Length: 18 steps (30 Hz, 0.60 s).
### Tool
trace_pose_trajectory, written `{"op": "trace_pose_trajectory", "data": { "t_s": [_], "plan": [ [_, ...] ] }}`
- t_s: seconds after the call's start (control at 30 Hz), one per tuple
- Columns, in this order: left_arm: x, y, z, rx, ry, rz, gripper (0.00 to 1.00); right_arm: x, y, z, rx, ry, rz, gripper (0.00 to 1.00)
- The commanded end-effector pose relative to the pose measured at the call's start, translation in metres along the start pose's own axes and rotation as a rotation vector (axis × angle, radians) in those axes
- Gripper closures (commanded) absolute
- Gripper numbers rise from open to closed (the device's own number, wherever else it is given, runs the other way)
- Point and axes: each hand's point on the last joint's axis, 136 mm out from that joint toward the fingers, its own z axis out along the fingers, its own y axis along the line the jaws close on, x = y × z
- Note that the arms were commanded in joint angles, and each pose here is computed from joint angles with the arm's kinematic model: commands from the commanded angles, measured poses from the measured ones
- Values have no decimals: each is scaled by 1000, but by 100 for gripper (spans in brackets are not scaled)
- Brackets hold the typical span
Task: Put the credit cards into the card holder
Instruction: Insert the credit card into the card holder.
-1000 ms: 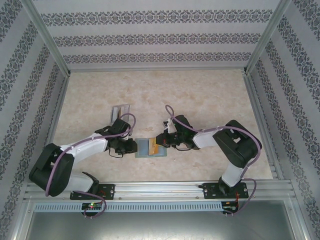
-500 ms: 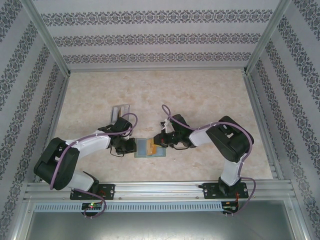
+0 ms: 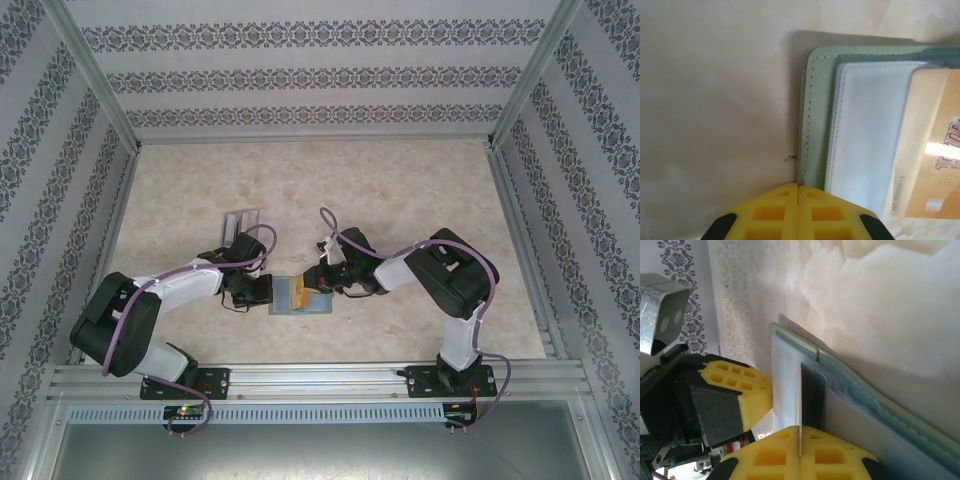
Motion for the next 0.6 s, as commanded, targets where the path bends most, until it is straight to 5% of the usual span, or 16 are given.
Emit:
{"op": "trace_pose_trajectory", "data": {
  "t_s": [0.0,0.3,0.57],
  "plan": [
    [-4,14,8,-63,-26,5,95,-1,10,11,-41,5,-29,97],
    [-1,18,8,-83,-16,-2,95,3,8,22,-25,-10,-14,86],
    [1,20,9,-90,-11,-7,96,-2,0,0,57,-63,-2,66]
  ]
}}
